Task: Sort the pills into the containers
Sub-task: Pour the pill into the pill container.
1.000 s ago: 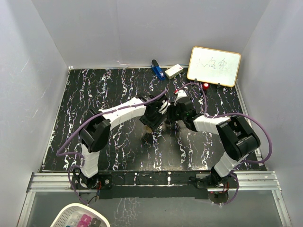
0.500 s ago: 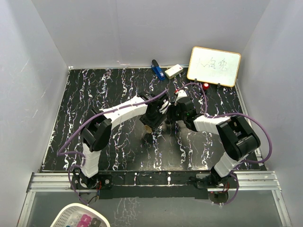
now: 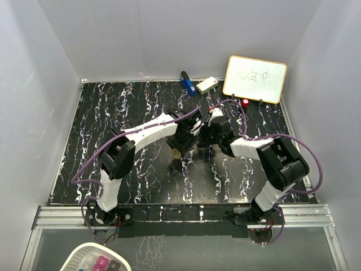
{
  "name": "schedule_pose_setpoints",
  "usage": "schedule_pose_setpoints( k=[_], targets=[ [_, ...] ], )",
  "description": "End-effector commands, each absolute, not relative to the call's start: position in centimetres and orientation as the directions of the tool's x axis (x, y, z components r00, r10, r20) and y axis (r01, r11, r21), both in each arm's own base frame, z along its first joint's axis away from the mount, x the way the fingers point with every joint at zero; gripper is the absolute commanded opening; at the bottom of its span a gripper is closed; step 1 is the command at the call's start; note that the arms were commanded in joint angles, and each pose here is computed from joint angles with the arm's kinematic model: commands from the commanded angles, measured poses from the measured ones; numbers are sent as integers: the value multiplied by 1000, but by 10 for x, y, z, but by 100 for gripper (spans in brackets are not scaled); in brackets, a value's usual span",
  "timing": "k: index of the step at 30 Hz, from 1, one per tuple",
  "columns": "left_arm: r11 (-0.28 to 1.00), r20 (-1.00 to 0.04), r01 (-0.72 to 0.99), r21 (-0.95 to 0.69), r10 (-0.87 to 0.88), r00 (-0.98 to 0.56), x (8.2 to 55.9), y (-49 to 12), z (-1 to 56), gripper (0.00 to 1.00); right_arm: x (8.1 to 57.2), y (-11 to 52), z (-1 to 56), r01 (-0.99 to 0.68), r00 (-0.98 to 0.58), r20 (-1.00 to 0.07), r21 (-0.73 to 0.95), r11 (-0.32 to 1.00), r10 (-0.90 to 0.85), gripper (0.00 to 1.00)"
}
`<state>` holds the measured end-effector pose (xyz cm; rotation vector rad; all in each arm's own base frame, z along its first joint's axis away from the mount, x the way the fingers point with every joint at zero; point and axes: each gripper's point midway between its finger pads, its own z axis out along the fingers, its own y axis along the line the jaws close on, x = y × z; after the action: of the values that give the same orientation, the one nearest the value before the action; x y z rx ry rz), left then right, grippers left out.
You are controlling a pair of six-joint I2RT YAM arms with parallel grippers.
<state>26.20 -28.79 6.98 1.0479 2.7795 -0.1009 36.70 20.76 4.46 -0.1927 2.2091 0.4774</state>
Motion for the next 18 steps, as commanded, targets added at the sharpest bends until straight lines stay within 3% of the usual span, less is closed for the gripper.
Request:
schedule_pose_setpoints(
  k=[1,18],
  targets=[
    [760,-223,650,0,634,-741,274,-299,74,0,370,246,80,-458,-529,-848,291,840,5,0],
    [759,-250,651,-15,628,-737,278,-307,75,0,370,247,84,-465,-521,-854,286,838,2,0]
  ],
)
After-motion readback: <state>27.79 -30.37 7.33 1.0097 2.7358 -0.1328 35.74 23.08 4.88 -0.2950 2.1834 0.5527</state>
